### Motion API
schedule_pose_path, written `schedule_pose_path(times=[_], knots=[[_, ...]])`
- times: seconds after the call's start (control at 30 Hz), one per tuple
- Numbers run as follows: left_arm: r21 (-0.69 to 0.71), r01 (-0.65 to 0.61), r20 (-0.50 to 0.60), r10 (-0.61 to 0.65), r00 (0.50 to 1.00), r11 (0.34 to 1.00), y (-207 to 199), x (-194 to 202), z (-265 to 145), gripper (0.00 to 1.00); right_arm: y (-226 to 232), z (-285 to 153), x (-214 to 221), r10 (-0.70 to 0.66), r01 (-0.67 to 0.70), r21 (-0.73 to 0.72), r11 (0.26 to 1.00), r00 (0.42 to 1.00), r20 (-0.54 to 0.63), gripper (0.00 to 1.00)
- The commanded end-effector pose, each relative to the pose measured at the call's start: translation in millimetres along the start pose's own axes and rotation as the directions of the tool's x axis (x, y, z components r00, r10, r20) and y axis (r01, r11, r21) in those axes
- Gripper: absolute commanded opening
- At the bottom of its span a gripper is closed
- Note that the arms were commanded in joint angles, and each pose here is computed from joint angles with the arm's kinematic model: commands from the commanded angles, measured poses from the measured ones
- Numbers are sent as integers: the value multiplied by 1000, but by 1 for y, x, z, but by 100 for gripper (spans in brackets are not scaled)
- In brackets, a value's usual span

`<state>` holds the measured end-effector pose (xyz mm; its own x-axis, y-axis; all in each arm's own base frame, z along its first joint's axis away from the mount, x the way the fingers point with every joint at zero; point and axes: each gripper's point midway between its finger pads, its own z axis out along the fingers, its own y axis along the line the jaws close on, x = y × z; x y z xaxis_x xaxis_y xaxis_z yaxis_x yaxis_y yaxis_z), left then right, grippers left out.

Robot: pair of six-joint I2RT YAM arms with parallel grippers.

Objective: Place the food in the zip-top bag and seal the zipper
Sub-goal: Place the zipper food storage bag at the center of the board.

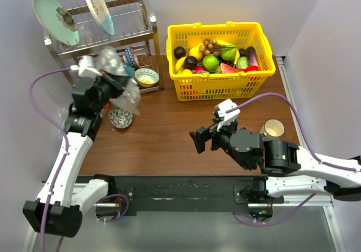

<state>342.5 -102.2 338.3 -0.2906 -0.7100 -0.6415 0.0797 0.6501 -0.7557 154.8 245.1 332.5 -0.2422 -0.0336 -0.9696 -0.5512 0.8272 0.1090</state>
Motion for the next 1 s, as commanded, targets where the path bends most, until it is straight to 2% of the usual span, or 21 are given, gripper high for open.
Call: schedule_pose_path(times=[0.0,0.17,0.23,0.3,0.33,0.37,0.43,0.5,0.53,0.57,0.63,0.73,0.8,0.83,0.97], knots=[[220,-47,-142,80,987,974,-66,42,-10,0,-23,-2,-1,75,-80,114,990,996,52,99],[365,18,-288,95,953,931,-101,81,-27,0,-32,-3,2,94,-103,155,983,993,65,99],[365,12,-312,110,944,931,-97,87,-32,0,-33,-4,2,97,-106,161,981,993,64,99],[294,-23,-294,113,949,956,-79,87,-30,0,-33,-4,2,105,-115,164,980,992,64,99],[193,-47,-318,108,942,980,-53,95,-27,1,-33,-4,3,107,-116,164,980,992,64,99],[115,-75,-286,106,952,990,-35,91,-21,2,-32,-3,3,114,-123,163,979,991,63,99],[-7,-129,-302,121,946,992,4,97,-18,5,-31,-1,8,106,-113,163,980,993,49,99],[-126,-170,-309,124,943,977,37,99,-16,45,-30,0,13,104,-109,167,980,994,34,99],[-224,-199,-332,117,936,954,63,102,-22,72,-29,1,15,102,-105,169,980,994,25,99],[-331,-229,-287,134,948,915,84,91,-23,99,-27,3,19,102,-102,168,980,995,13,99],[-455,-295,-279,180,943,840,111,81,-34,100,-24,4,24,94,-91,163,982,996,-10,99],[-474,-376,-293,260,920,796,117,70,-40,100,-18,10,34,77,-68,159,985,996,-49,99],[-404,-457,-339,334,879,793,110,72,-37,100,-14,16,40,69,-55,159,986,994,-82,99],[-344,-472,-359,351,865,812,99,78,-33,100,-14,18,42,68,-52,159,986,993,-94,99],[-248,-511,-422,383,822,823,86,106,-21,98,-21,30,50,100,-72,192,979,985,-142,99]])
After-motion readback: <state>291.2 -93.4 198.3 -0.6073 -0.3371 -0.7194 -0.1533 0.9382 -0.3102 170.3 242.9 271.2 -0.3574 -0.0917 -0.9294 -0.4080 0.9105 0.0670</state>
